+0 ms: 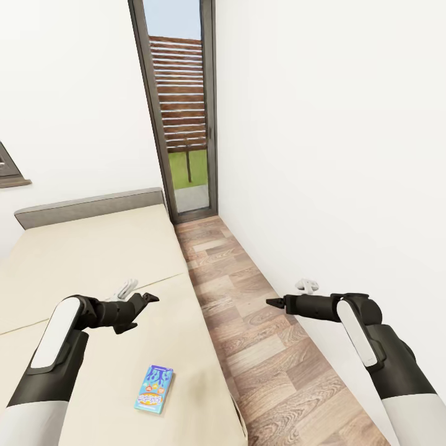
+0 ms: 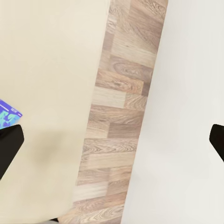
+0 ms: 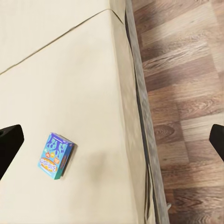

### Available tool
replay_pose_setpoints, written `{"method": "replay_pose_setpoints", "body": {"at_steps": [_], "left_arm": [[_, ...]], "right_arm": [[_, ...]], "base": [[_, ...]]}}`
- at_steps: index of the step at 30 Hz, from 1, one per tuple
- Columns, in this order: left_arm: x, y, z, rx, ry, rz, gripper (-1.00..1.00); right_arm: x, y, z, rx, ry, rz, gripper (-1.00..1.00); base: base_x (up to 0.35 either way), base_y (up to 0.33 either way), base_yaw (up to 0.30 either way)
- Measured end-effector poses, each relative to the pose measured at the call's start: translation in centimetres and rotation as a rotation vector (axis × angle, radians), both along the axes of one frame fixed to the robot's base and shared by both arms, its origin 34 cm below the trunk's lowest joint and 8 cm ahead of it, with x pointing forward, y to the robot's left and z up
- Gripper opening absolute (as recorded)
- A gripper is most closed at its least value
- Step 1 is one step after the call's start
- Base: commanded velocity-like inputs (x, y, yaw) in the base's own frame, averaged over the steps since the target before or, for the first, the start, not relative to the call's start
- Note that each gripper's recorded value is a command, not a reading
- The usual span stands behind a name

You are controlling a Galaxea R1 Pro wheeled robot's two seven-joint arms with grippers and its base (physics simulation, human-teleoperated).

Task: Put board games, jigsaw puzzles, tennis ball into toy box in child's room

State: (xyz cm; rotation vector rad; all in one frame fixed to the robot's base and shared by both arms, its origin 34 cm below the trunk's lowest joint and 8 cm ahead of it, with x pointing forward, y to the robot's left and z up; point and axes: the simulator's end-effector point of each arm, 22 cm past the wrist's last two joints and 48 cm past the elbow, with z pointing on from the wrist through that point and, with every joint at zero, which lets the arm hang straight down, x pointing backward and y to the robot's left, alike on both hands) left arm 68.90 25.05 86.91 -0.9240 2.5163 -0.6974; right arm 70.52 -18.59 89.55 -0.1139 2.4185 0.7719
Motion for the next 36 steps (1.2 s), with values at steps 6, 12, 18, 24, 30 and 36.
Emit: {"method": "replay_pose_setpoints", "body": {"at_steps": [6, 12, 18, 24, 30, 36], "left_arm": [[-0.3, 0.6, -1.2, 0.007, 0.031, 0.021, 1.0], [-0.7, 1.1, -2.6, 0.012, 0.065, 0.033, 1.0], [-1.1, 2.0, -4.0, 0.019, 0.097, 0.043, 1.0], [-2.2, 2.6, -6.7, 0.0, 0.161, 0.053, 1.0], [-2.3, 2.9, -7.7, -0.017, 0.17, 0.058, 1.0], [-2.6, 3.2, -8.7, -0.024, 0.189, 0.063, 1.0]], "right_arm": [[0.1, -0.2, 0.2, -0.003, -0.006, 0.0, 1.0], [0.2, -0.3, 0.0, -0.004, -0.004, -0.001, 1.0], [0.2, -0.4, -0.3, -0.004, 0.002, -0.001, 1.0], [0.2, -0.4, -0.8, -0.003, 0.01, -0.001, 1.0], [0.2, -0.4, -1.3, -0.002, 0.019, -0.001, 1.0], [0.1, -0.4, -1.8, -0.002, 0.028, 0.0, 1.0]], "base": [[0.0, 0.0, 0.0], [0.0, 0.0, 0.0], [0.0, 0.0, 0.0], [0.0, 0.0, 0.0], [0.0, 0.0, 0.0], [0.0, 0.0, 0.0]]}}
